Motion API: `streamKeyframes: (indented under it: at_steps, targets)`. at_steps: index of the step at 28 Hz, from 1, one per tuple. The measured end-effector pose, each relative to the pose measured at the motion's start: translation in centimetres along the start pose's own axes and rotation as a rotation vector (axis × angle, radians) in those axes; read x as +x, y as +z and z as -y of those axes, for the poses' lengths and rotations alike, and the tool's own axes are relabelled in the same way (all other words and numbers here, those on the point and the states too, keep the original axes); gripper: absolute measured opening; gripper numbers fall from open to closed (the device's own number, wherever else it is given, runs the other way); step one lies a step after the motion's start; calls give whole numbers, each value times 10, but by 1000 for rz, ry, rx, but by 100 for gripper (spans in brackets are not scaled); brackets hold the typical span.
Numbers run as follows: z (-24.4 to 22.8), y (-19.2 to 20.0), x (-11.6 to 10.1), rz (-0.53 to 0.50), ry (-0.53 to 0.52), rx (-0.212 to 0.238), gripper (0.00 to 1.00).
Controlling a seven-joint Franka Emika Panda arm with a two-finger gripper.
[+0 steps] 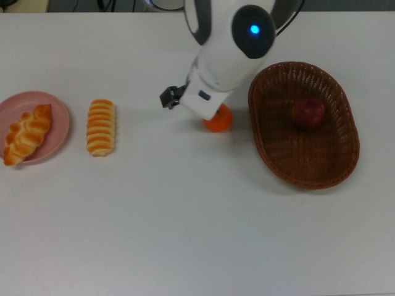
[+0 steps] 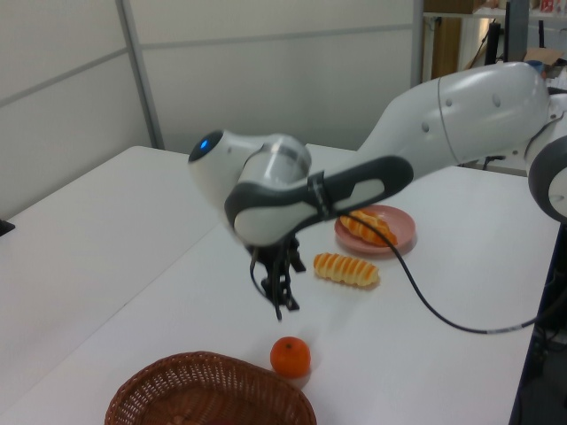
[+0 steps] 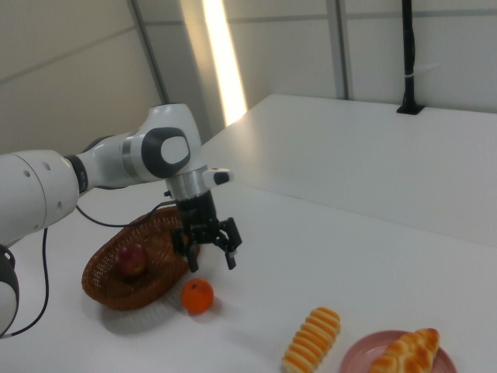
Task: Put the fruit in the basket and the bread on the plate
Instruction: 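Move the gripper to the orange and close around it, then lift the orange and lower it into the basket, release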
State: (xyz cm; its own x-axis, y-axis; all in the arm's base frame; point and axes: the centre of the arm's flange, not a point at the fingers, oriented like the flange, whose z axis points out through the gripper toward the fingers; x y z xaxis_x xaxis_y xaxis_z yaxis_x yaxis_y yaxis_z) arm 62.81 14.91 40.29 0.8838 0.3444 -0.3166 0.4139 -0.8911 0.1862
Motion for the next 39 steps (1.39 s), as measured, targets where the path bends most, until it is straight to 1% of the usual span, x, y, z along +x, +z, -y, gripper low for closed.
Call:
streamKeyframes:
  at_steps: [4,6,10,14,18,24,27,33,39]
  targets:
    - [35,14,8,30,-51,-6,100]
    - [54,23,12,46,-78,3,100]
    - [78,35,16,69,-112,7,100]
    - [93,44,20,85,-126,8,100]
    - [98,51,24,85,-134,9,100]
    - [96,54,37,11,-106,10,100]
    - [95,58,43,-8,-105,2,100]
    - [91,59,45,-21,-104,-18,100]
    - [86,61,46,-21,-93,-20,100]
